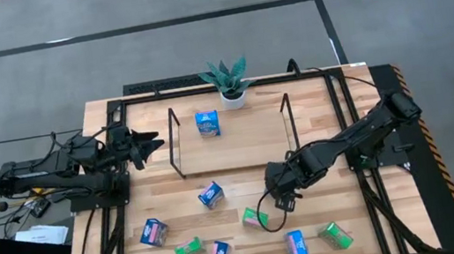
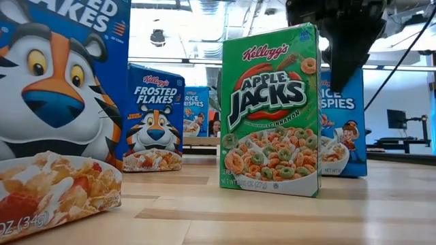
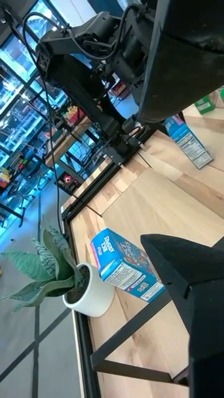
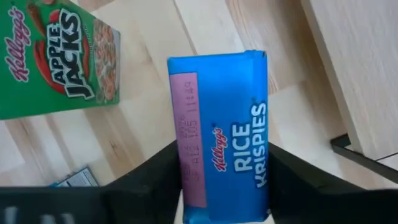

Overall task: Stack cereal on shelf
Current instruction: Put the top light blue cereal box on the shelf aligned with the other light blue cereal box

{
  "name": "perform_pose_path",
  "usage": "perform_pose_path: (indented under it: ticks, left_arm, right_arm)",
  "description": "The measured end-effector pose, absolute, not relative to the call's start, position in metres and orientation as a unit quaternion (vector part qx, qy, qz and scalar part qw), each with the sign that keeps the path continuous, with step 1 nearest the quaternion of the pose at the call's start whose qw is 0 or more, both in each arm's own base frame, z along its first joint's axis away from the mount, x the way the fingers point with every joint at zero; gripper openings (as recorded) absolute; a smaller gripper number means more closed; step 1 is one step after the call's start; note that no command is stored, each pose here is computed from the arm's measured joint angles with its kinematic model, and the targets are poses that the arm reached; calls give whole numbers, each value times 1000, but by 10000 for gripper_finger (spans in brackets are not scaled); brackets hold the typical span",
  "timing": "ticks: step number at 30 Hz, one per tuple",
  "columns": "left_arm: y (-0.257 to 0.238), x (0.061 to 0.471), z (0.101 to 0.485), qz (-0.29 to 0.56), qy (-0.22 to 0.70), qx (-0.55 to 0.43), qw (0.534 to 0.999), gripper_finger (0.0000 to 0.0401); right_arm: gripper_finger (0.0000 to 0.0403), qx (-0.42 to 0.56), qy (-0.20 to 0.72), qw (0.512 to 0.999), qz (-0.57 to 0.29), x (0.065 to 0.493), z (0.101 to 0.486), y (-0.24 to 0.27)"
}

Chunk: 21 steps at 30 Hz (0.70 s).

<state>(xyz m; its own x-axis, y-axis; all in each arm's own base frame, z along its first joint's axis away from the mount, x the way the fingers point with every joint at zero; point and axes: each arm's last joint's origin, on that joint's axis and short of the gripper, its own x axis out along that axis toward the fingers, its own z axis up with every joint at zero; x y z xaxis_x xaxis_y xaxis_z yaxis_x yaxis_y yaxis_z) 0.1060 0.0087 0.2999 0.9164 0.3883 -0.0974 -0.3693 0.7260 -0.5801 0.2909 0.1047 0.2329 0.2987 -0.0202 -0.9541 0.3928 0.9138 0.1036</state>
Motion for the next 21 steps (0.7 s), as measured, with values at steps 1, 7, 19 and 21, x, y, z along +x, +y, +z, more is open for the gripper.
perform_pose_path:
  ticks: [1, 7, 19, 21]
  left_arm:
    - [9, 106, 300, 204, -15, -309, 929, 300]
    - [9, 106, 300, 205, -16, -309, 929, 300]
    - [9, 106, 300, 205, -17, -313, 927, 300]
    - [9, 106, 300, 205, -17, -313, 927, 300]
  right_arm:
    - [194, 161, 577, 790, -130, 291, 233, 105]
    - [147, 156, 584, 789, -112, 291, 233, 104]
    - [156, 175, 526, 827, -98, 282, 274, 62]
    - [153, 181, 503, 839, -100, 280, 283, 51]
